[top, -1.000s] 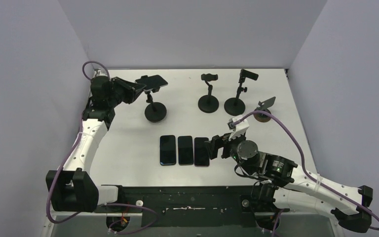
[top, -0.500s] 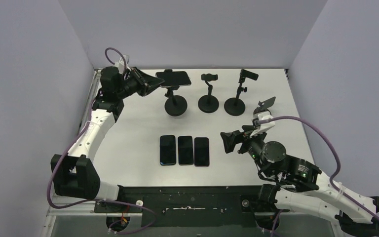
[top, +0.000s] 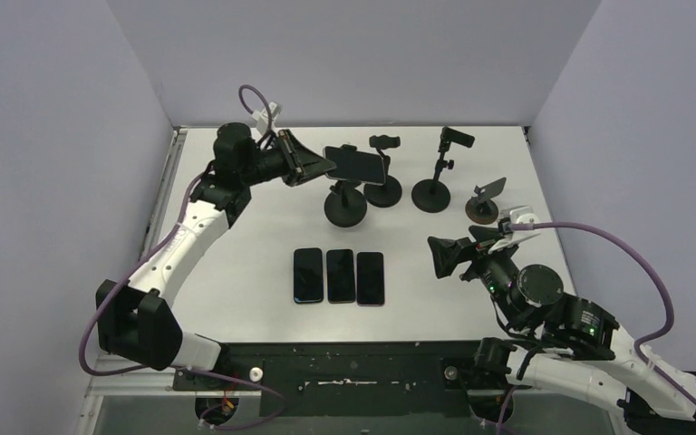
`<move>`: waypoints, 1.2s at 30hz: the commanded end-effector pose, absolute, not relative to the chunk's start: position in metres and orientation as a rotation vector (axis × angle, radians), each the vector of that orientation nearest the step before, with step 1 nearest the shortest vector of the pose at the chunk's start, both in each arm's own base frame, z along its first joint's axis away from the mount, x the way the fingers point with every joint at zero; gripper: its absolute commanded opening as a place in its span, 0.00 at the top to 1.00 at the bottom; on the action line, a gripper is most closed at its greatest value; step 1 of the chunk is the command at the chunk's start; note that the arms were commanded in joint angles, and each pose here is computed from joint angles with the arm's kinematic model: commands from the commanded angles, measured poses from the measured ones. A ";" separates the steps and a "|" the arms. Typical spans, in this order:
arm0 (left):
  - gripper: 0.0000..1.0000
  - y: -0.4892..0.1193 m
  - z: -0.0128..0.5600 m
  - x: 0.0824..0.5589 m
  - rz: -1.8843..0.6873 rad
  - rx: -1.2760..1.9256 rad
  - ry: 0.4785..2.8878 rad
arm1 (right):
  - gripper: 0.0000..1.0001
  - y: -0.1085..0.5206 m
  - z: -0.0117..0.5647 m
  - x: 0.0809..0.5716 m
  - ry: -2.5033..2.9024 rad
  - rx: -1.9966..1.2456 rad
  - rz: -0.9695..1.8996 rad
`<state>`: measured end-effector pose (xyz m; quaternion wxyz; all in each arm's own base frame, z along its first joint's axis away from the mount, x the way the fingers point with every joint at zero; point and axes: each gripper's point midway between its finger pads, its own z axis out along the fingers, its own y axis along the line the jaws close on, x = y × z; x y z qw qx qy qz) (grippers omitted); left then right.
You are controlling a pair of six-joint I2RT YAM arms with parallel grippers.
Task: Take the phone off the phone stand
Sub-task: Place the phone stand with the phone at the center of the board.
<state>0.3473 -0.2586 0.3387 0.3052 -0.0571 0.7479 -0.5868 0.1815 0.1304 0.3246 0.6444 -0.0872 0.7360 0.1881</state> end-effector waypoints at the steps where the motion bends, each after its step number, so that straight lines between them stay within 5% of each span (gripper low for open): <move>1: 1.00 -0.290 0.429 0.306 -1.612 0.169 1.709 | 0.10 0.116 0.348 0.179 1.628 -0.186 0.415; 36: 1.00 -0.432 0.361 0.228 -1.828 0.424 1.943 | 0.10 0.124 0.374 0.158 1.587 -0.310 0.553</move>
